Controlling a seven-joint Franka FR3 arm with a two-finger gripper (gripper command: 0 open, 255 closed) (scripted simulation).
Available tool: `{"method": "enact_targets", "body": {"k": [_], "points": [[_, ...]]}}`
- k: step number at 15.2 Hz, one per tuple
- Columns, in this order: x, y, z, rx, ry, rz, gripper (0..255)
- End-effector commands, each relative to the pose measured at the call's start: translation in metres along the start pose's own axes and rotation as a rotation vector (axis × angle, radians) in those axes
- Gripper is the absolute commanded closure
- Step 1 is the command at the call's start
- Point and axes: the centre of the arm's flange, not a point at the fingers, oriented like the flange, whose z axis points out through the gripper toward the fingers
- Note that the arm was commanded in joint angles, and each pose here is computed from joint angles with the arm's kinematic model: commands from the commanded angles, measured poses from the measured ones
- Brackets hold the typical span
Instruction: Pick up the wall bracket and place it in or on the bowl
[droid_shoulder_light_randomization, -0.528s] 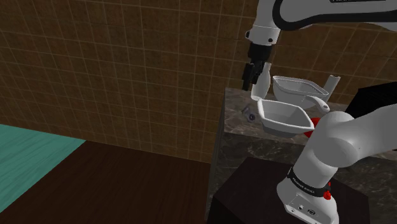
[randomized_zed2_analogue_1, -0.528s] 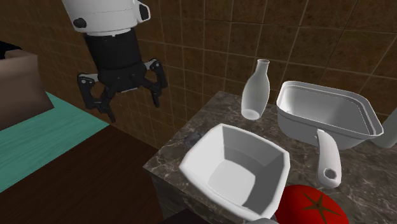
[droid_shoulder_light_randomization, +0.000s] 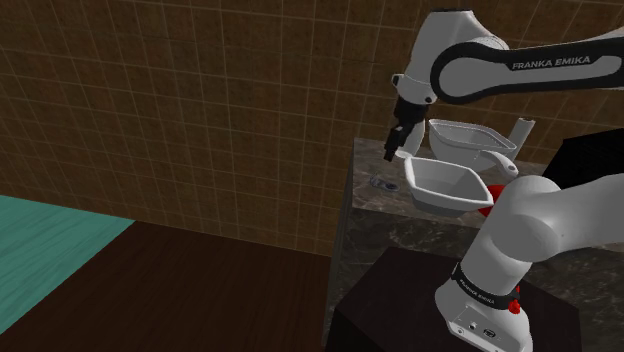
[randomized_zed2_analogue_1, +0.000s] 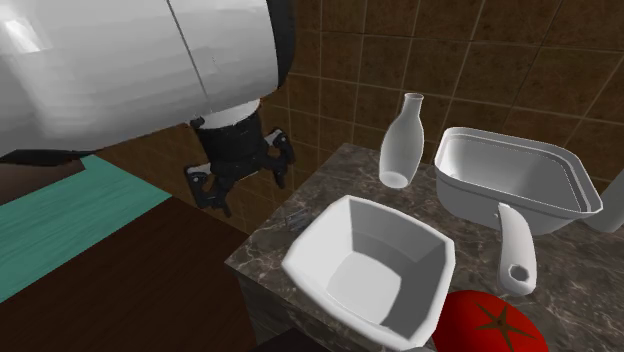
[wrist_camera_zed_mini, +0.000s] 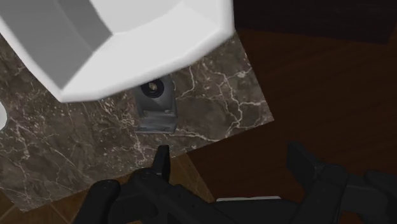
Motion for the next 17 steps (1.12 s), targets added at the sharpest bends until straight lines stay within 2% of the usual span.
{"method": "enact_targets", "body": {"k": [1,7,8,17], "points": [[-0.006,0.008,0.021,-0.044,0.039,-0.017,0],[-0.023,0.041,0.084,-0.169,0.148,-0.059,0],[-0.024,0.044,0.089,-0.178,0.156,-0.062,0],[-0.017,0.051,0.128,-0.178,0.156,-0.062,0]]}}
